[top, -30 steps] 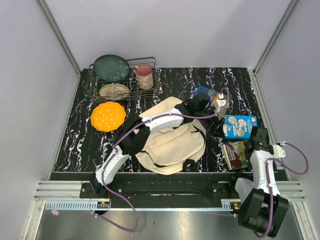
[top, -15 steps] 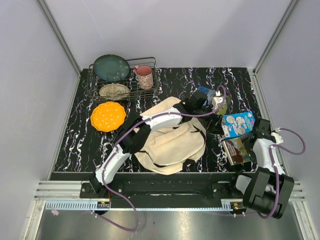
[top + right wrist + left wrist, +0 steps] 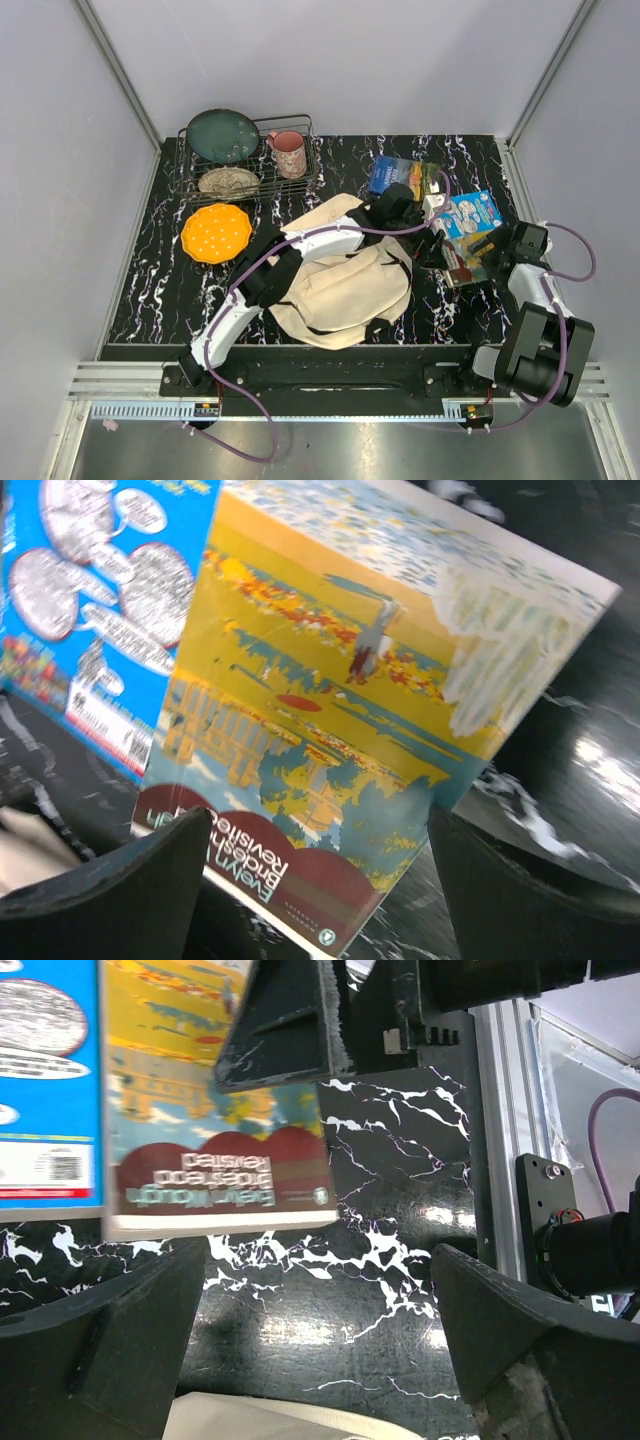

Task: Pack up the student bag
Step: Move the book to the center of the board.

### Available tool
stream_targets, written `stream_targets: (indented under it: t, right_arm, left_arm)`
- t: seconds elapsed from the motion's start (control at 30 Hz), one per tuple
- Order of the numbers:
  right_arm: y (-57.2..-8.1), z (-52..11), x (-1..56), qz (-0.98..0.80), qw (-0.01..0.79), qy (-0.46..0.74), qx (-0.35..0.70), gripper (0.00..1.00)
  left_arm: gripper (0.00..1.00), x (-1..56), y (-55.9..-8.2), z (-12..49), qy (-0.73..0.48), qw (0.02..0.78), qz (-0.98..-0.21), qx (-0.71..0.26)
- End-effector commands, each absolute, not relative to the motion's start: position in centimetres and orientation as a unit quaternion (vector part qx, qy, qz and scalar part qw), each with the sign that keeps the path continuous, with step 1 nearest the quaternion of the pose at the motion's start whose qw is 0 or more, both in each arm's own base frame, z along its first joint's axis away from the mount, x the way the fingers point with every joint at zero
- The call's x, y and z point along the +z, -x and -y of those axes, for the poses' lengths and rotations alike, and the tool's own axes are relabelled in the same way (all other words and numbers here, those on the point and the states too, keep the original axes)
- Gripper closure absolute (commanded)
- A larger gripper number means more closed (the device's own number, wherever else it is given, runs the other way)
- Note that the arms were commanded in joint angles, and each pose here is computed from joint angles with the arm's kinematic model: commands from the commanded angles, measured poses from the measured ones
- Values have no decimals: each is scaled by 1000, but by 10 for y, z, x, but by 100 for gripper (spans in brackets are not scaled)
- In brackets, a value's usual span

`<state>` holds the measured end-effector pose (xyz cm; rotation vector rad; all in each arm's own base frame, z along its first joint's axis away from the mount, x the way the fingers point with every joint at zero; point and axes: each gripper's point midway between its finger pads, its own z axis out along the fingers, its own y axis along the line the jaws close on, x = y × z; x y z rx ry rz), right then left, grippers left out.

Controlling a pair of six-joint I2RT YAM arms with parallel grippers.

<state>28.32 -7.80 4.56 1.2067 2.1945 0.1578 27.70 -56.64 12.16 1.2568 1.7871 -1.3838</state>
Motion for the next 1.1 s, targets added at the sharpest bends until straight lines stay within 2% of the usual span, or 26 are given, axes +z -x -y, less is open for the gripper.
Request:
stream_targets:
  t: [0.0, 0.2, 0.27, 0.43, 0.5, 0.63, 0.67, 0.8, 1.07]
  right_arm:
    - [-279, 10, 20, -857, 234, -405, 214, 6]
    - [-263, 28, 26, -861, 243, -420, 149, 3]
    - [-265, 37, 47, -839, 284, -444, 134, 2]
    - [-256, 63, 91, -788, 351, -499, 77, 0]
    - [-244, 81, 97, -773, 353, -527, 24, 0]
    - [-235, 92, 94, -762, 337, -553, -12, 0]
    - [-234, 92, 92, -762, 333, -555, -11, 0]
    - [-236, 88, 84, -764, 323, -559, 2, 0]
    - [-239, 89, 77, -761, 313, -568, 11, 0]
  left_arm:
    - [1, 140, -289, 572, -460, 311, -651, -517]
    - [1, 131, -321, 572, -410, 354, -693, -475]
    - [1, 131, -336, 570, -387, 379, -707, -455]
    - [1, 155, -360, 573, -356, 447, -683, -455]
    - [1, 164, -364, 578, -362, 467, -657, -468]
    - [1, 163, -360, 591, -400, 459, -617, -499]
    - [1, 145, -359, 594, -406, 442, -621, -504]
    - [1, 143, -366, 597, -395, 425, -606, -544]
    - [1, 114, -365, 595, -377, 371, -641, -557]
